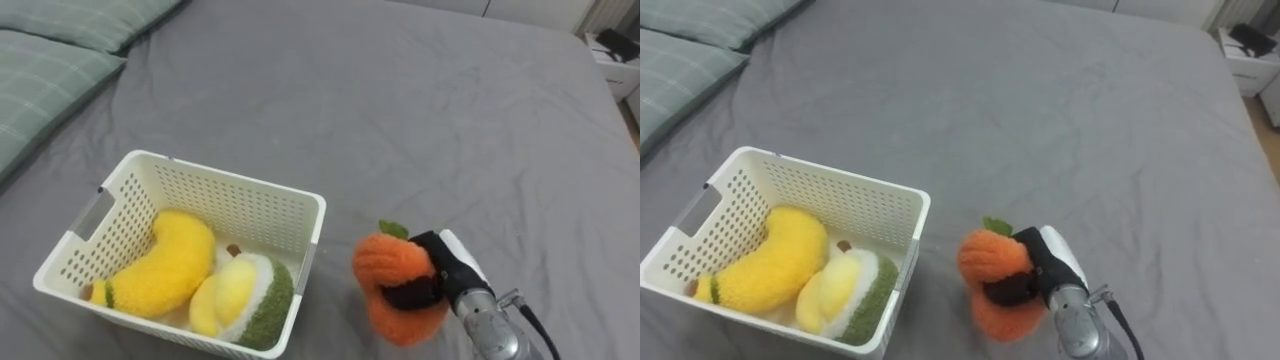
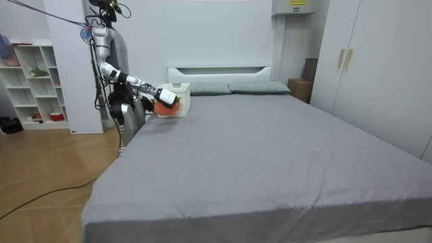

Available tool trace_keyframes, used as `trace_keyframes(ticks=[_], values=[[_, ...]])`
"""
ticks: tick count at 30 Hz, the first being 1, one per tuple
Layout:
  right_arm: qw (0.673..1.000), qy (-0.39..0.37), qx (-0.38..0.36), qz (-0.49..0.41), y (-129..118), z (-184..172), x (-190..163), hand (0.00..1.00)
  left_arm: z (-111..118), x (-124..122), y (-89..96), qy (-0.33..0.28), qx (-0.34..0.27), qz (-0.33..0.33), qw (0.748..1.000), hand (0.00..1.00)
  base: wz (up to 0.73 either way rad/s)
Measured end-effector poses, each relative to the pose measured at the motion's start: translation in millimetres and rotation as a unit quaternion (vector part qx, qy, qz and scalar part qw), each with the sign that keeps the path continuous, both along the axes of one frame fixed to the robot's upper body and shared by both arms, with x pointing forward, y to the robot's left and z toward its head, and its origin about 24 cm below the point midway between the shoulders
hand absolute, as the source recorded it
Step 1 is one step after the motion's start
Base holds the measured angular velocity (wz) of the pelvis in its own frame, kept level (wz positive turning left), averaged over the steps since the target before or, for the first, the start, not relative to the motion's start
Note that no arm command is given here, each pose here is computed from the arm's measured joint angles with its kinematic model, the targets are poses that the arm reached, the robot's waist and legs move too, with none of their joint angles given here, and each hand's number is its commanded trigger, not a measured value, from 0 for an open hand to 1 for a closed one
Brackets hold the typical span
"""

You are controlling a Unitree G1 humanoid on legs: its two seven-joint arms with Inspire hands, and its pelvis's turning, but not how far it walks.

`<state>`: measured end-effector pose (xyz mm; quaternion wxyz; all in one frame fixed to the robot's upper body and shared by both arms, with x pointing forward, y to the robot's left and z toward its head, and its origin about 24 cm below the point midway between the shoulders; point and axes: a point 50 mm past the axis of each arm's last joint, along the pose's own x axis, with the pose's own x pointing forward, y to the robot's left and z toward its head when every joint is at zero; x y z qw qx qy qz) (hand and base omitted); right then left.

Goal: Collect toys from the bed

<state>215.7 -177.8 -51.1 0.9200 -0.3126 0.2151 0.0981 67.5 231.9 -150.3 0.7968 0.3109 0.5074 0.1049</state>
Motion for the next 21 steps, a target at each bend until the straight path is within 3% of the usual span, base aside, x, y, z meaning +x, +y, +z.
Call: trace_keyframes(ticks=[21], values=[[0.985,-0.173,-0.004,0.009,1.7,77.9,46.7,1.0,2.4,-1.1,6.7,-0.005,0.017,0.013,1.0,0.0,0.0]])
